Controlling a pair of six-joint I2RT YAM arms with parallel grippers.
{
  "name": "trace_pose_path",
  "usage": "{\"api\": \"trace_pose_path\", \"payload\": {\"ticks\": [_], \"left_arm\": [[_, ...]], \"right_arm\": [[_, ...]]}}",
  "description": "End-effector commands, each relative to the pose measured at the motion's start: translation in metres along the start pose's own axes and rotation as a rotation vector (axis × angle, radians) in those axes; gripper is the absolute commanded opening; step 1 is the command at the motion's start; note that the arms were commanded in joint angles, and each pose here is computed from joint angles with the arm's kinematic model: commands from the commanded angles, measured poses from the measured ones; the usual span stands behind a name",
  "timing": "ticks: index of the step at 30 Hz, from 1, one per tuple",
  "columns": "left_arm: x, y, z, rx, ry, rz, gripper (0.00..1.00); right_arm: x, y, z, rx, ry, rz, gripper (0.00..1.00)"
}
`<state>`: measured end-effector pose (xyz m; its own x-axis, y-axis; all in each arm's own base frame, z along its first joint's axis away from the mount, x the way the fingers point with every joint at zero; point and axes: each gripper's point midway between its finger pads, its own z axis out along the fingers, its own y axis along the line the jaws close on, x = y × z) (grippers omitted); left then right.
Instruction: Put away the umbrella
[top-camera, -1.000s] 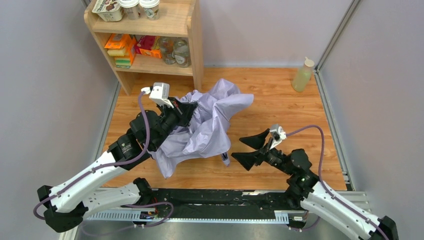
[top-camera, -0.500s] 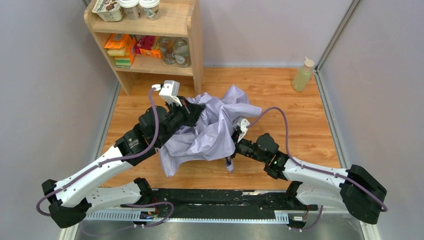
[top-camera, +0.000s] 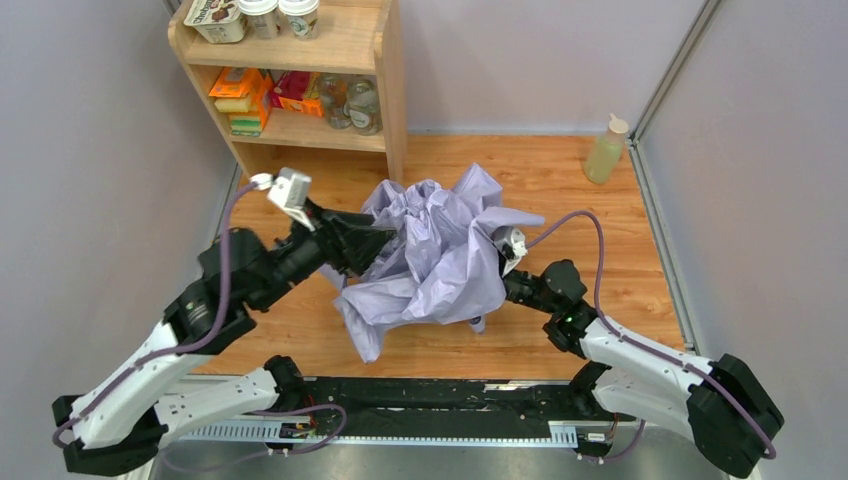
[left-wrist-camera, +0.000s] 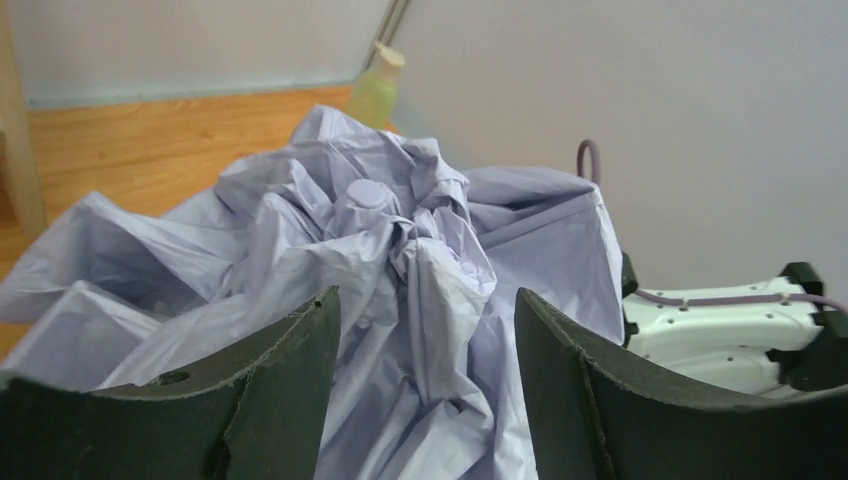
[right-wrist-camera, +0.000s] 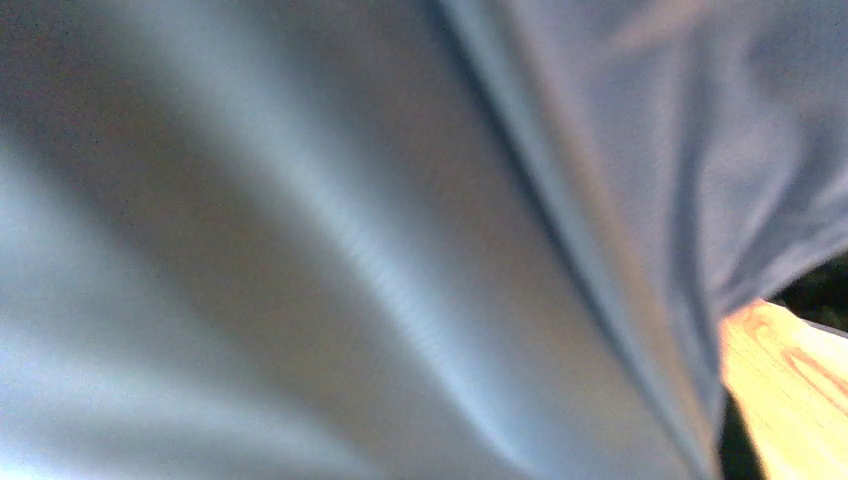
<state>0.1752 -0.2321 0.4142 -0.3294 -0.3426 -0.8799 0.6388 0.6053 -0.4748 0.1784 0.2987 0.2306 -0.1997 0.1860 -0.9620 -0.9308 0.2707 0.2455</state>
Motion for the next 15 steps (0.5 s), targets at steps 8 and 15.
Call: {"api": "trace_pose_path", "payload": {"ticks": [8, 15], "left_arm": [[-0.01, -0.015, -0.006, 0.109, -0.073, 0.025, 0.72], [0.017, -0.019, 0.038, 0.1, 0.059, 0.022, 0.72]], "right_arm": [[-0.034, 0.03, -0.004, -0.186, -0.098, -0.037, 0.0], [-0.032, 0.029, -0.003, -0.186, -0.086, -0.037, 0.0]]}}
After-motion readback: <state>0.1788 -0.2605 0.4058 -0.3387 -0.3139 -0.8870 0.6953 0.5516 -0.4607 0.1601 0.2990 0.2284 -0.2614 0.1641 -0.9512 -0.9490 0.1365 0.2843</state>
